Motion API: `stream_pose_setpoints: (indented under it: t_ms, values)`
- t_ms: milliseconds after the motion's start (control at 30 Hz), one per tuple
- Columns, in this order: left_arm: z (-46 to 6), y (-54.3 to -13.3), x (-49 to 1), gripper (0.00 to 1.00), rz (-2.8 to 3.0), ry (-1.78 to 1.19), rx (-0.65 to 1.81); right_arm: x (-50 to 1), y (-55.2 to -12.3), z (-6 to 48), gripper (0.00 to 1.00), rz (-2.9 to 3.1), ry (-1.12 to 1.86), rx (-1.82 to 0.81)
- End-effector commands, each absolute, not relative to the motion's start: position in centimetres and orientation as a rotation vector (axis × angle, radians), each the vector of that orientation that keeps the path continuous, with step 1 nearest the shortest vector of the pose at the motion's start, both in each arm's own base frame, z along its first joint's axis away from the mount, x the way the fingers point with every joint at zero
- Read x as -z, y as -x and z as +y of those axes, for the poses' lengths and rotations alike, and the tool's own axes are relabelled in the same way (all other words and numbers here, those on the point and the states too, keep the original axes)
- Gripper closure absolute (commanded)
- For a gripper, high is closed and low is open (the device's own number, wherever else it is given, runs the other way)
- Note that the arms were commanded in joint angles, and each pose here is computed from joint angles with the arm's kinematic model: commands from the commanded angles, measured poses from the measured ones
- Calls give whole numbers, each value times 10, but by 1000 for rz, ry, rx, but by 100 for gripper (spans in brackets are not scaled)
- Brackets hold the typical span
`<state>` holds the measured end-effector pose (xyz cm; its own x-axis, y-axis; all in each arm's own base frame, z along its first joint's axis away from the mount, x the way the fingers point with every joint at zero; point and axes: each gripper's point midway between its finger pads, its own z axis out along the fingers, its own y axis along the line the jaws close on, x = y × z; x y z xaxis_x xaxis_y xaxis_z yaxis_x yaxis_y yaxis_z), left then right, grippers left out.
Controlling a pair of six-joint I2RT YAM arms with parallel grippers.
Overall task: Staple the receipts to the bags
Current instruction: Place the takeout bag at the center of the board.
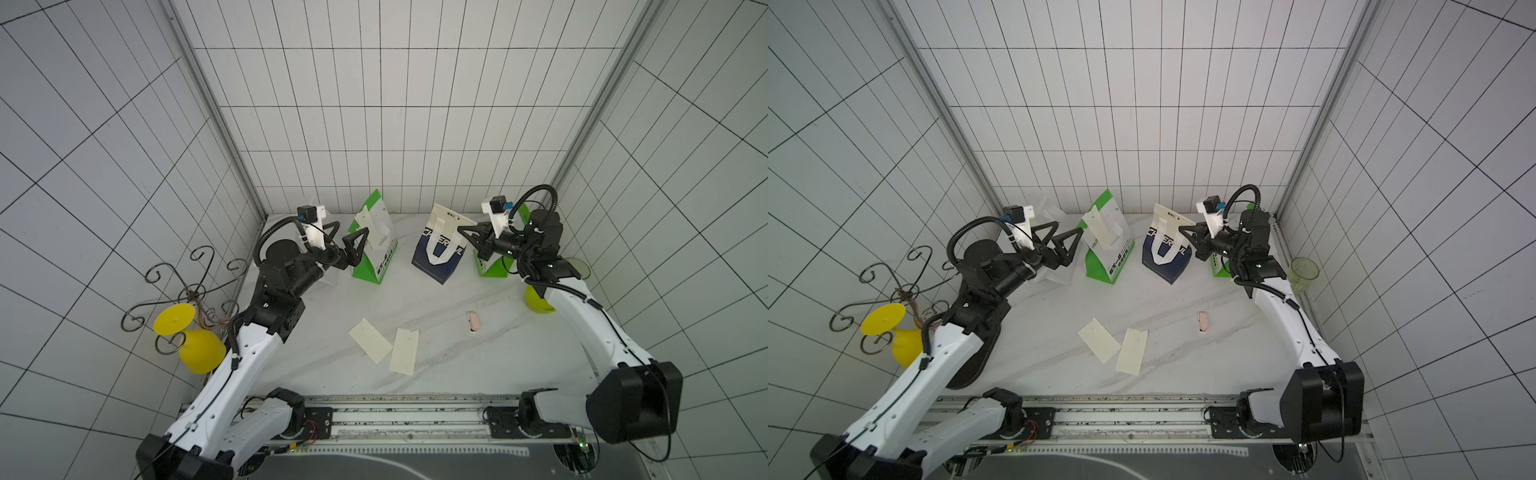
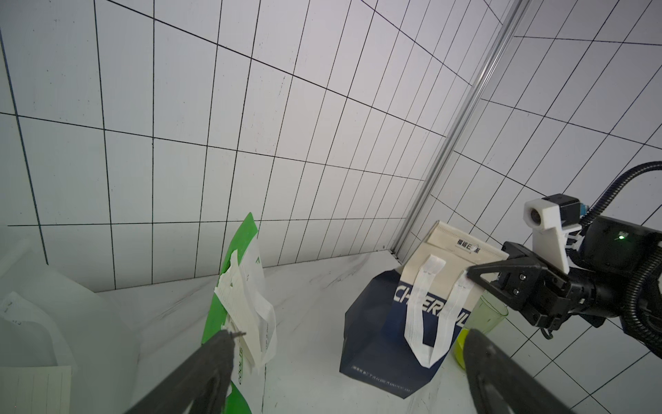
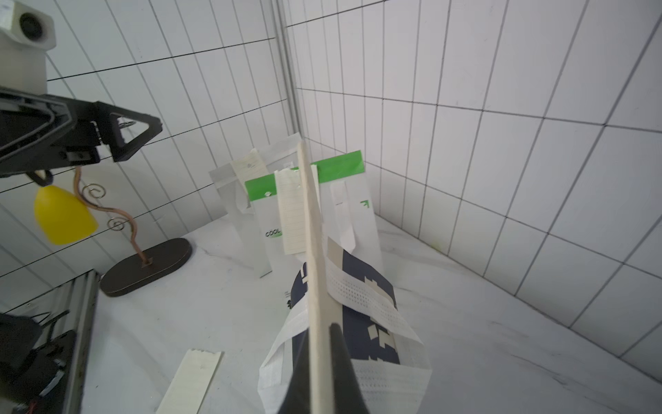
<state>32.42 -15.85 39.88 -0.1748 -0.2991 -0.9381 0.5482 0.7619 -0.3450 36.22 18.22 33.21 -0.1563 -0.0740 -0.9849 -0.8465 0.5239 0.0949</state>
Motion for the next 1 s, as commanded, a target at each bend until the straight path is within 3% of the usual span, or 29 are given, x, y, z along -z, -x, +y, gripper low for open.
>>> stream_pose_setpoints:
  t_ms: [0, 633, 733, 867, 967]
  values:
    - [-159, -317, -410, 2, 1563, -230, 764, -307, -325, 201, 100, 1535, 997, -973]
    - [-161, -316, -397, 3, 1614, -270, 732, -257, -338, 290, 96, 1478, 1350, -1123]
    - [-162, -318, -394, 3, 1621, -269, 729, -248, -343, 293, 84, 1507, 1349, -1122]
    - [-162, -320, -390, 3, 1628, -270, 723, -247, -349, 292, 56, 1551, 1304, -1092]
    - [-162, -319, -393, 3, 1622, -268, 731, -259, -353, 289, 44, 1555, 1236, -1013]
